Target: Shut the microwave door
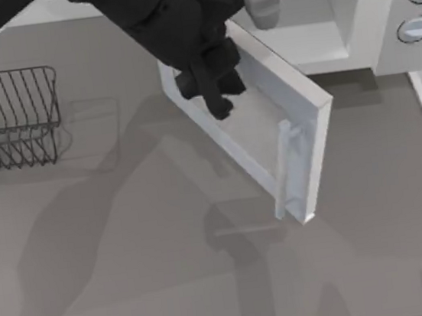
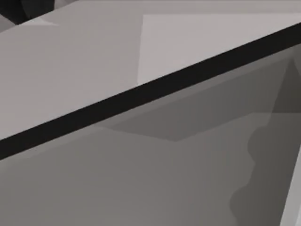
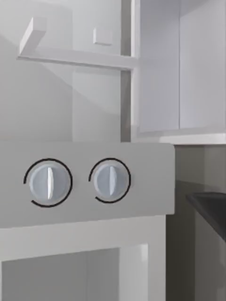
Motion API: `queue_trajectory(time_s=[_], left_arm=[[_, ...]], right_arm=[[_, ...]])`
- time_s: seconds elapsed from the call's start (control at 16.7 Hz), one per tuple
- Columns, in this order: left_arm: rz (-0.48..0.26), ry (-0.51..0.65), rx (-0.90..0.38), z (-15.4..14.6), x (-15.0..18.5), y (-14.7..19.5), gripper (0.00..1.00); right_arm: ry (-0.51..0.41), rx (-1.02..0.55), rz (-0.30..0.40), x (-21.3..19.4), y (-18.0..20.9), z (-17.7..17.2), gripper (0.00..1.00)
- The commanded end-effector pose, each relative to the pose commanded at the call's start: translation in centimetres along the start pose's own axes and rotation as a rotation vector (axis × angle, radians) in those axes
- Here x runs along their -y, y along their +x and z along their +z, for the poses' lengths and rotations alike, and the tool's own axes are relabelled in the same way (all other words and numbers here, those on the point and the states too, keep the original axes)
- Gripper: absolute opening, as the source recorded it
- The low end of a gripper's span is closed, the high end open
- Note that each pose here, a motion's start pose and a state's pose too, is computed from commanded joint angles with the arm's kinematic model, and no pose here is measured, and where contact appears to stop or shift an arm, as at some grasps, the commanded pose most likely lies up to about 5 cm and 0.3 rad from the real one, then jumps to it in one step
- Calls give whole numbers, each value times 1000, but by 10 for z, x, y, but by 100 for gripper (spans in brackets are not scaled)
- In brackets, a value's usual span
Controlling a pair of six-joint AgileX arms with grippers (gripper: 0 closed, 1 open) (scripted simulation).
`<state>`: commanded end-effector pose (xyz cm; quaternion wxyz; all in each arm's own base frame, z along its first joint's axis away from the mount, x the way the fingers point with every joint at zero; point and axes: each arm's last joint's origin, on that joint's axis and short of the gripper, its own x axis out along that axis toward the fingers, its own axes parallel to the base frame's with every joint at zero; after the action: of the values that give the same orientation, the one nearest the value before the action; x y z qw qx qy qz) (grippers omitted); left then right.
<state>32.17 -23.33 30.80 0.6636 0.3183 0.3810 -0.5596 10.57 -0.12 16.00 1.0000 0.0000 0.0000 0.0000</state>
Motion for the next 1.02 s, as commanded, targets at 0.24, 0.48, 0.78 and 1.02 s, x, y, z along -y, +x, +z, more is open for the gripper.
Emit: queue_trajectory(time_s=[0.24,0.48,0.78,1.02], left_arm=[[-7,-3,-6,12,3,9,0],[1,-1,0,16,3,9,0],[1,43,-6,27,14,17,0],[-15,81,-39,37,29,32,0]], right_arm=[[0,0,0,0,0,0,100],[0,0,0,0,0,0,100],[0,0,0,0,0,0,100],[0,0,0,0,0,0,100]])
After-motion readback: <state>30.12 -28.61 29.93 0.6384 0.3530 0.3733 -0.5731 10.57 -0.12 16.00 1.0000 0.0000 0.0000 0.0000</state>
